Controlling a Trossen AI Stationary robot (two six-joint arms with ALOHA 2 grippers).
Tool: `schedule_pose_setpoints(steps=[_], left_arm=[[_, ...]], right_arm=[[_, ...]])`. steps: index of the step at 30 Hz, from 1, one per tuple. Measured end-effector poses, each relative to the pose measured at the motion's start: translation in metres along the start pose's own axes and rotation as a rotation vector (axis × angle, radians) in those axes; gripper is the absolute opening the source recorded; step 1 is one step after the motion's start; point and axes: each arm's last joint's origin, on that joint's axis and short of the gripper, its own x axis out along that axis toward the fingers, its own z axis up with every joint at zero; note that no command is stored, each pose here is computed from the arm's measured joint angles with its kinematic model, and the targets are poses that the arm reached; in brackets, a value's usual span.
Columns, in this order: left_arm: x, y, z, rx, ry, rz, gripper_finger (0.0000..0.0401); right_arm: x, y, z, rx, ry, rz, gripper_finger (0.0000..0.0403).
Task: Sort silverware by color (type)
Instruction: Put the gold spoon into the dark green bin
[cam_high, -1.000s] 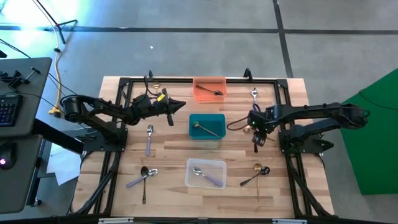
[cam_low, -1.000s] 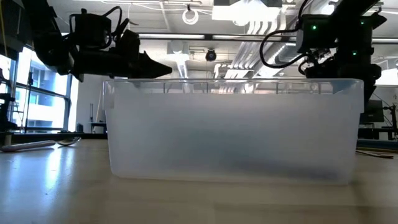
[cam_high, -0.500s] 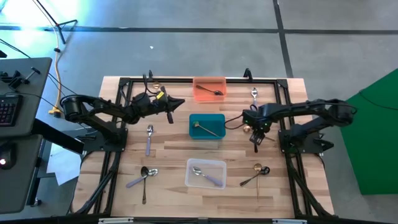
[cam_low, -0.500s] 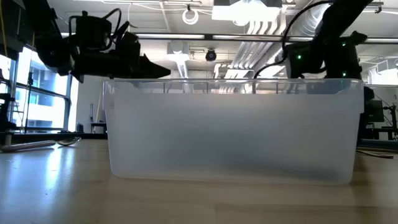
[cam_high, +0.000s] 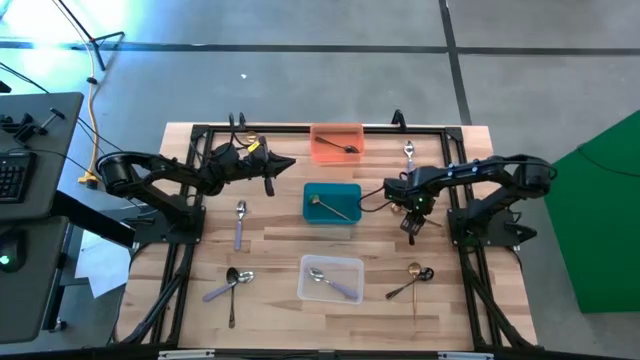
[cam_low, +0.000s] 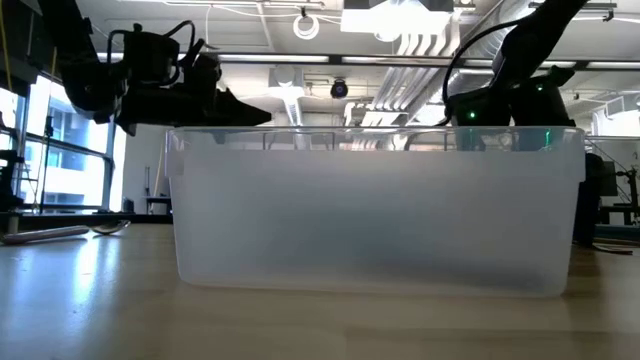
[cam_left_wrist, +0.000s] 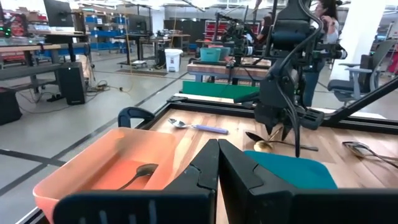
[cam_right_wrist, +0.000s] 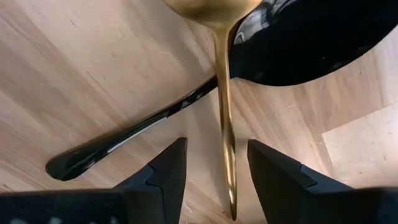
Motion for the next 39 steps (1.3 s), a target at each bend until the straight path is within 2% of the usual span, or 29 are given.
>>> schedule_pose_setpoints(steps=[5, 18, 23, 29, 33, 39], left_arm=[[-0.001, 0.001, -0.001, 0.012, 0.012, -0.032, 0.0000], [-0.002, 0.004, -0.001, 0.026, 0.017, -0.027, 0.0000], [-0.002, 0.004, -0.003, 0.037, 0.036, -0.028, 0.0000], [-0.003, 0.007, -0.002, 0.045, 0.023, -0.018, 0.0000], [-0.005, 0.013, -0.001, 0.054, 0.015, 0.009, 0.0000], [-0.008, 0.020, -0.001, 0.048, 0.014, 0.010, 0.0000]], right_arm=[[0.001, 0.000, 0.001, -0.014, 0.001, 0.003, 0.0130], [0.002, -0.005, 0.003, -0.013, -0.003, 0.019, 0.0008], [-0.002, -0.005, 0.005, -0.014, -0.009, 0.014, 0.0011], [-0.014, -0.005, 0.011, -0.009, -0.041, -0.055, 0.0004], [-0.023, -0.004, 0.013, 0.011, -0.025, -0.050, 0.0006], [-0.041, -0.002, 0.013, -0.002, 0.001, -0.105, 0.0006]])
